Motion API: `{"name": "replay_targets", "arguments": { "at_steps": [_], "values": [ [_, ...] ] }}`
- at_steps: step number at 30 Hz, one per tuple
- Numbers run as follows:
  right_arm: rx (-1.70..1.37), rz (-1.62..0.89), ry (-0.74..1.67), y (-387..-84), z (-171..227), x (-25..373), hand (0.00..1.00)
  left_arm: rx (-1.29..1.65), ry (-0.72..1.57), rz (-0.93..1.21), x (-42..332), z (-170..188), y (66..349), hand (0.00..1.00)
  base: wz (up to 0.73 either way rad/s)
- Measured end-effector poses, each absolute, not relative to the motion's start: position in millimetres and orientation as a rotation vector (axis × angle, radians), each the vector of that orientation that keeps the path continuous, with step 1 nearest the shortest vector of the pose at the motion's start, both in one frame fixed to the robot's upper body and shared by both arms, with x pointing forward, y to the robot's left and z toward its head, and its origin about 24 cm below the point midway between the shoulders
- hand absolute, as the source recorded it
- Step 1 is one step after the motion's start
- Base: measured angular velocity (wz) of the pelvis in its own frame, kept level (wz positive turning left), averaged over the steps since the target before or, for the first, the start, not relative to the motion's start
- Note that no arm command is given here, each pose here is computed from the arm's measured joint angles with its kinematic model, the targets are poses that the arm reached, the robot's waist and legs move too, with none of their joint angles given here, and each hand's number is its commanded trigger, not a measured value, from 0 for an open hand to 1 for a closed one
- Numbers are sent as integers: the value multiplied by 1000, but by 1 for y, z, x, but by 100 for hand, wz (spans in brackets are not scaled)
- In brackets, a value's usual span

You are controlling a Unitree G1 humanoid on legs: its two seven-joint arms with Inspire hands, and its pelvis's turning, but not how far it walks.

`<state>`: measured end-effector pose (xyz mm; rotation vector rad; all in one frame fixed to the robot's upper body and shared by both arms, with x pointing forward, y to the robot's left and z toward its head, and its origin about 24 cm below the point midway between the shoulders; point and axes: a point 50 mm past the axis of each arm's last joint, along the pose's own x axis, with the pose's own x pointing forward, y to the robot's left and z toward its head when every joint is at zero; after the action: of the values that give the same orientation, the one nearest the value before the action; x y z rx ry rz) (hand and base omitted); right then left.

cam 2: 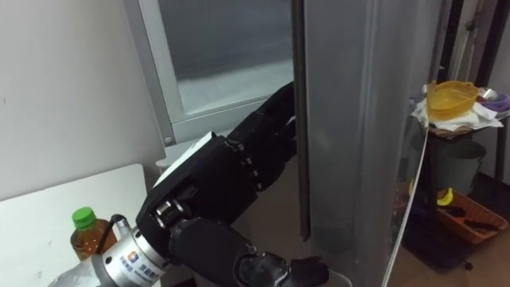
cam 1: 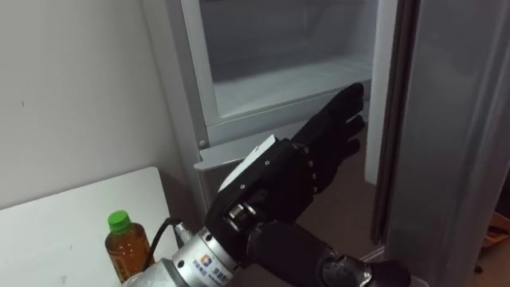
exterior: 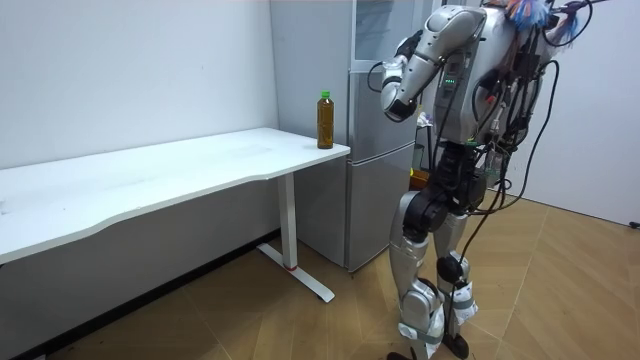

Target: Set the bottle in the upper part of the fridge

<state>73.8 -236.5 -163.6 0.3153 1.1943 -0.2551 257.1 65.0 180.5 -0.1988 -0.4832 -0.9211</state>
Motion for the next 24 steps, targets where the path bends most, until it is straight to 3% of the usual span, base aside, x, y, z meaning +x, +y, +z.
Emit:
{"name": "replay_targets", "arguments": {
  "at_steps": [24],
  "values": [
    [318,-260,1193,-239,-162,77,0,-193,-450,-953,256,178,59,0,-7]
  ]
}}
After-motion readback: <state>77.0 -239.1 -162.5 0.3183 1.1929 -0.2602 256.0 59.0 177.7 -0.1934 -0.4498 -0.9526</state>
